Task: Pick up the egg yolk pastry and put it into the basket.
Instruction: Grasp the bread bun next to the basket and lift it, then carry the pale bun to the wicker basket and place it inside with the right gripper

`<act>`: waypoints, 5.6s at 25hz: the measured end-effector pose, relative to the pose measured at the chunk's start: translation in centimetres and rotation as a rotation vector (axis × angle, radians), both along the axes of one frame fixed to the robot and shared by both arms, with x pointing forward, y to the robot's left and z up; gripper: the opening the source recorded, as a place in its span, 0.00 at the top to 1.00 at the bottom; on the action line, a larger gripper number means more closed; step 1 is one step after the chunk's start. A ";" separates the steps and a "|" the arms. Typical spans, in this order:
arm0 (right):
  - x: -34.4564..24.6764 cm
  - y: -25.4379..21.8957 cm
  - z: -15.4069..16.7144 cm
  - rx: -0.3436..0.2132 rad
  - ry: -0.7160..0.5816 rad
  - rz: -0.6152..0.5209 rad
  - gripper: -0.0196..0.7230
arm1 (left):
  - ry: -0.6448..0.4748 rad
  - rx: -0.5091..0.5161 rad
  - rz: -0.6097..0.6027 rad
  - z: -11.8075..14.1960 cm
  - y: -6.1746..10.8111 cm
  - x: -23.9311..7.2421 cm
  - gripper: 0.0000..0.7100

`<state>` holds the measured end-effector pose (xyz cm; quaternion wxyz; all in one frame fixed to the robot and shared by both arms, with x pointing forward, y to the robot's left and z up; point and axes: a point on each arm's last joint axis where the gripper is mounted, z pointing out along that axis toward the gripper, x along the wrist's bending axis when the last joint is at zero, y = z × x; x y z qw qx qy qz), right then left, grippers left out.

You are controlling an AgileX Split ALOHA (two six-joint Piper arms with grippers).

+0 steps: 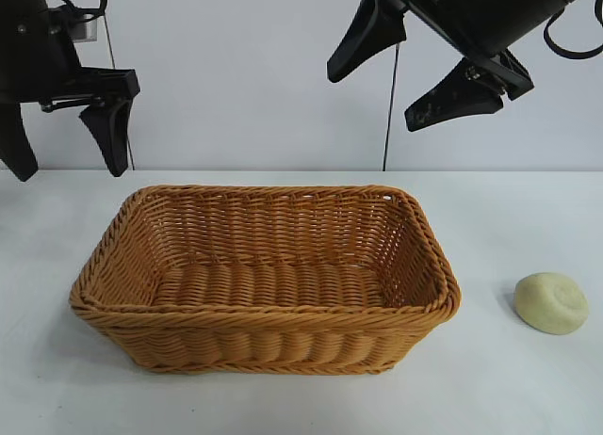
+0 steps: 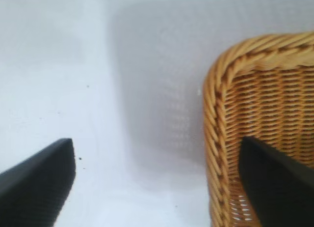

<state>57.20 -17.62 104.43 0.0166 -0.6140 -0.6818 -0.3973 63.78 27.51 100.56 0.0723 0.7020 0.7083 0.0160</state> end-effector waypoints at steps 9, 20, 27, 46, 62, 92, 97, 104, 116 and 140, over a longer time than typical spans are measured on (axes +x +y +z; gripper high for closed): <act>0.0 0.0 0.0 0.000 0.000 0.000 0.12 | 0.060 0.019 0.029 0.1 2.8 -1.3 0.02; 0.0 0.0 0.0 0.000 0.002 0.002 0.12 | 0.087 0.019 0.005 2.7 2.6 -13.5 0.02; 0.0 0.0 0.0 0.000 0.002 0.002 0.12 | 0.019 0.020 0.000 2.7 2.4 -24.2 0.02; 0.0 0.0 0.0 0.000 0.002 0.002 0.12 | -0.799 0.013 0.017 4.3 2.0 -38.0 0.02; -0.2 -0.1 -0.2 -0.025 0.007 0.023 0.12 | -0.968 0.007 0.008 4.5 1.9 -40.4 0.02; 2.2 -11.4 -9.2 -0.456 0.402 -0.192 0.12 | -0.968 -0.007 -0.018 4.5 1.9 -40.5 0.02; 2.7 -11.4 -14.1 -0.474 0.521 -0.165 0.12 | -0.968 -0.007 -0.018 4.5 1.9 -40.5 0.02; 2.9 -11.4 -16.5 -0.481 0.568 -0.156 0.38 | -0.968 -0.007 -0.018 4.5 1.9 -40.5 0.02; 2.6 -11.4 -12.5 -0.473 0.486 -0.171 0.82 | -0.968 -0.007 -0.018 4.5 1.9 -40.5 0.02; 3.5 0.4 0.5 -0.470 0.166 0.102 0.82 | -0.968 -0.007 -0.018 4.5 1.9 -40.5 0.02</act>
